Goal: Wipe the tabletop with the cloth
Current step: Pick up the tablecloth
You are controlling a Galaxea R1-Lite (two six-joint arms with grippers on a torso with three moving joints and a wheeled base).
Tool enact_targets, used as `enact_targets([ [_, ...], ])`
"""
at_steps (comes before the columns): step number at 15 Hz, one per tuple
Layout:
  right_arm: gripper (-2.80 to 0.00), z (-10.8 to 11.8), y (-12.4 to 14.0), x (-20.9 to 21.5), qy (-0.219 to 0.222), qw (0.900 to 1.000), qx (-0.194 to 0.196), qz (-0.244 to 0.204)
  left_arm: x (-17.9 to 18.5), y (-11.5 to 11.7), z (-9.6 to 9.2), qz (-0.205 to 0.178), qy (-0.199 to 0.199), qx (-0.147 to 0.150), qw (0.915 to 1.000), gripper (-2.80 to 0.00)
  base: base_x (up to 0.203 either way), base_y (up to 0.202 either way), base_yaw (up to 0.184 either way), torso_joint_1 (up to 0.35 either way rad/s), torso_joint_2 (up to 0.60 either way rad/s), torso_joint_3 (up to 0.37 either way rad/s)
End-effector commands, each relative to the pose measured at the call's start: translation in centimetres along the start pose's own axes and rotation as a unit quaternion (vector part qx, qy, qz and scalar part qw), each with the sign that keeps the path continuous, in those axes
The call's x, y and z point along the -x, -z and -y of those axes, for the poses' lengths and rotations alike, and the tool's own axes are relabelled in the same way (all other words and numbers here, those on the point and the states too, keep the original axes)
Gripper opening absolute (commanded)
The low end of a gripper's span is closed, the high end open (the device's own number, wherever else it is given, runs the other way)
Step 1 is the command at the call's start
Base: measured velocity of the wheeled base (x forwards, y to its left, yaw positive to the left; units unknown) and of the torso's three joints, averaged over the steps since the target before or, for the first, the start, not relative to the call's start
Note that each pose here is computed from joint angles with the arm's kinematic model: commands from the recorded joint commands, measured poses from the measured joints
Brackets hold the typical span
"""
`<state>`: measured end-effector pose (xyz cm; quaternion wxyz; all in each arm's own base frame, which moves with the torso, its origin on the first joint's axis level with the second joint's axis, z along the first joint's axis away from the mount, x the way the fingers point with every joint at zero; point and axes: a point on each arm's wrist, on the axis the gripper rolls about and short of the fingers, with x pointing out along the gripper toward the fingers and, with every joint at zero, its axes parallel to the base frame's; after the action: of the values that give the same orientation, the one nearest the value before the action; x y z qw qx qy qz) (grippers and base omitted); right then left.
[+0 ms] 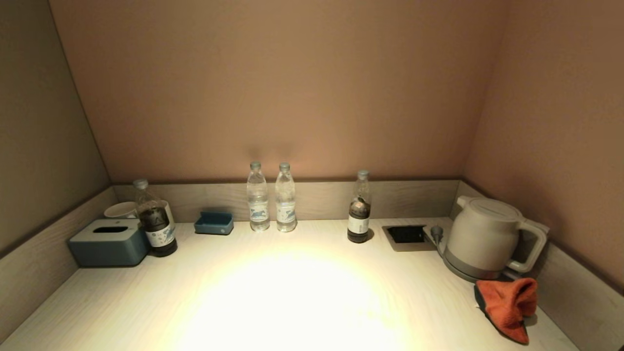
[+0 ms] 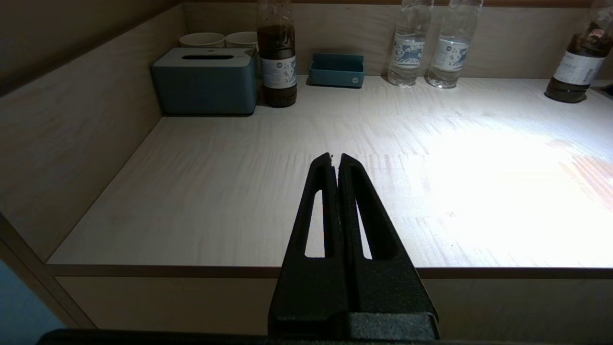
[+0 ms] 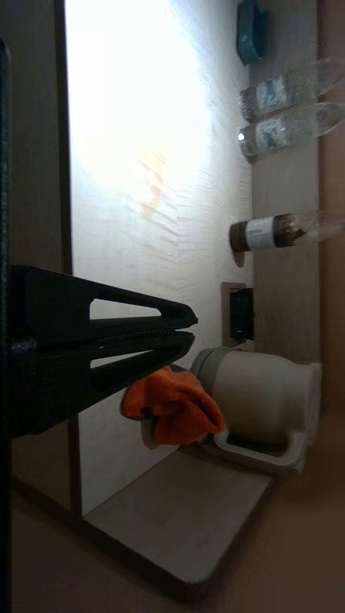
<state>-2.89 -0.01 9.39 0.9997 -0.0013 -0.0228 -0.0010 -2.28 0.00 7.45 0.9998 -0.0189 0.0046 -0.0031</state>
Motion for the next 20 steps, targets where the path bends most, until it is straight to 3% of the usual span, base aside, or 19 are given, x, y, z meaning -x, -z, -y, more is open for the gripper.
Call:
enact_targets([
  [1,-2.80,0.0,-1.9,0.5,-0.011,1.000,0.001,-0.002,0.0,0.0,0.0,0.000,0.000,0.000,1.0000,-2.80,0.000,0.000,0.000,0.000,0.00,0.000],
  [3,-2.80,-0.1,-4.8,0.4,-0.019,1.000,0.000,-0.019,0.0,0.0,0.0,0.000,0.000,0.000,1.0000,-2.80,0.000,0.000,0.000,0.000,0.00,0.000],
  [6,-2.80,0.0,-7.2,-2.8,-0.011,0.994,0.000,-0.111,0.0,0.0,0.0,0.000,0.000,0.000,1.0000,-2.80,0.000,0.000,0.000,0.000,0.00,0.000],
  [9,-2.80,0.0,-9.1,-6.9,0.007,0.982,0.000,-0.190,0.0,0.0,0.0,0.000,0.000,0.000,1.0000,-2.80,0.000,0.000,0.000,0.000,0.00,0.000],
  [12,-2.80,0.4,-9.7,-14.3,0.051,0.951,0.000,-0.306,0.0,0.0,0.0,0.000,0.000,0.000,1.0000,-2.80,0.000,0.000,0.000,0.000,0.00,0.000],
  [14,-2.80,1.1,-8.7,-20.0,0.077,0.922,-0.002,-0.379,0.0,0.0,0.0,0.000,0.000,0.000,1.0000,-2.80,0.000,0.000,0.000,0.000,0.00,0.000],
  [18,-2.80,3.3,-5.2,-28.4,0.121,0.878,-0.016,-0.463,0.0,0.0,0.0,0.000,0.000,0.000,1.0000,-2.80,0.000,0.000,0.000,0.000,0.00,0.000],
  [20,-2.80,4.4,-4.8,-29.8,0.138,0.873,-0.028,-0.466,0.0,0.0,0.0,0.000,0.000,0.000,1.0000,-2.80,0.000,0.000,0.000,0.000,0.00,0.000],
])
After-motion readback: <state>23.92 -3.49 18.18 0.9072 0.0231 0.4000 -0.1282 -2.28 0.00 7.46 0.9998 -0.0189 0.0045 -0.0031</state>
